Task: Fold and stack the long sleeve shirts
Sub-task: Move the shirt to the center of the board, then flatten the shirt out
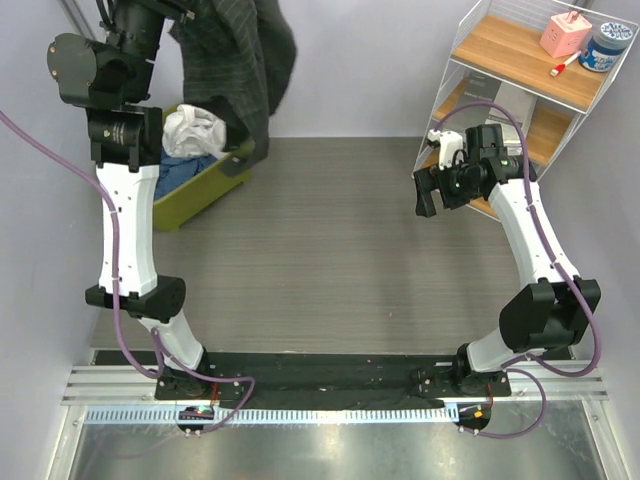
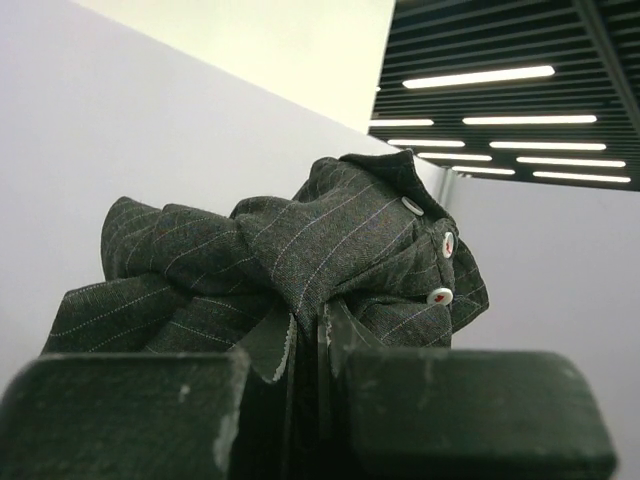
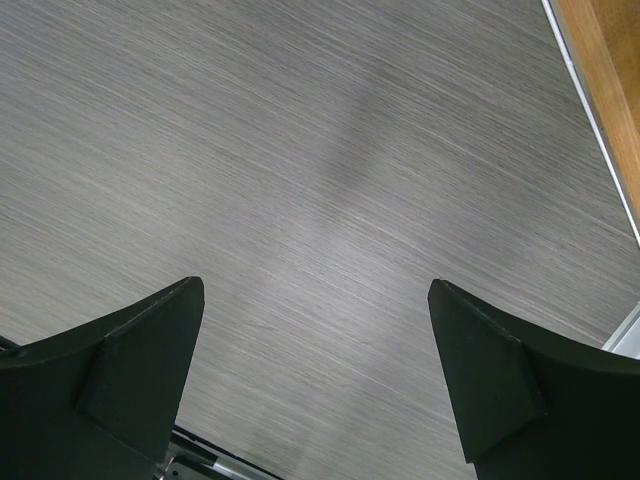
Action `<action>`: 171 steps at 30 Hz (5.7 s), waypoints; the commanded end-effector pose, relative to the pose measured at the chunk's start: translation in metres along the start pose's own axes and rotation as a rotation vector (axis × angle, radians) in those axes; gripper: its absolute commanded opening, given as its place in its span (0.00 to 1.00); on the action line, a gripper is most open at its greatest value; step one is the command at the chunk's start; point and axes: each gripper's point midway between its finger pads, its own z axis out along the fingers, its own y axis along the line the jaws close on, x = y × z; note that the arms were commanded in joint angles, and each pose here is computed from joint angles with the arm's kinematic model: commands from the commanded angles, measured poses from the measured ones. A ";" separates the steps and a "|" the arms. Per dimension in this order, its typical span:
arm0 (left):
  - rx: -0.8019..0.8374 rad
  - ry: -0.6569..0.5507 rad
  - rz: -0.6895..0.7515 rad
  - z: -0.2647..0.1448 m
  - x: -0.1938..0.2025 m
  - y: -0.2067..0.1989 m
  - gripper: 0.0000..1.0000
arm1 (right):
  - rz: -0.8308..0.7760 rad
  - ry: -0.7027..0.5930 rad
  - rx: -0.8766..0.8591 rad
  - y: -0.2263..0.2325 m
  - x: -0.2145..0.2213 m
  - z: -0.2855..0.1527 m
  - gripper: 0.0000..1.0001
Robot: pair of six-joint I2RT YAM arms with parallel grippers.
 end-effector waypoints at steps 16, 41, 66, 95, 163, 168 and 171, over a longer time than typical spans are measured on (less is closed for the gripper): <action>0.288 0.614 -0.170 -0.115 0.182 -0.055 0.07 | -0.024 -0.067 0.061 -0.004 -0.009 -0.022 1.00; 0.196 1.643 -0.033 -0.516 0.345 0.040 1.00 | -0.698 -0.105 -0.259 0.155 0.020 0.067 1.00; -0.149 1.456 -0.154 -0.512 0.282 0.078 0.96 | -0.959 -0.391 -0.284 0.306 -0.061 0.074 0.01; 0.935 1.239 0.289 -0.473 0.415 -0.132 0.95 | -0.301 -0.068 -0.401 0.172 -0.075 0.152 0.01; -0.107 0.926 -0.622 -0.225 0.335 0.029 0.00 | 0.102 -0.418 -0.642 0.205 -0.025 0.063 0.65; -0.096 0.931 -0.628 -0.230 0.332 0.031 0.00 | 0.118 -0.410 -0.661 0.211 -0.034 0.086 0.65; -0.094 0.927 -0.636 -0.230 0.328 0.034 0.00 | 0.113 -0.389 -0.703 0.216 -0.031 0.094 0.68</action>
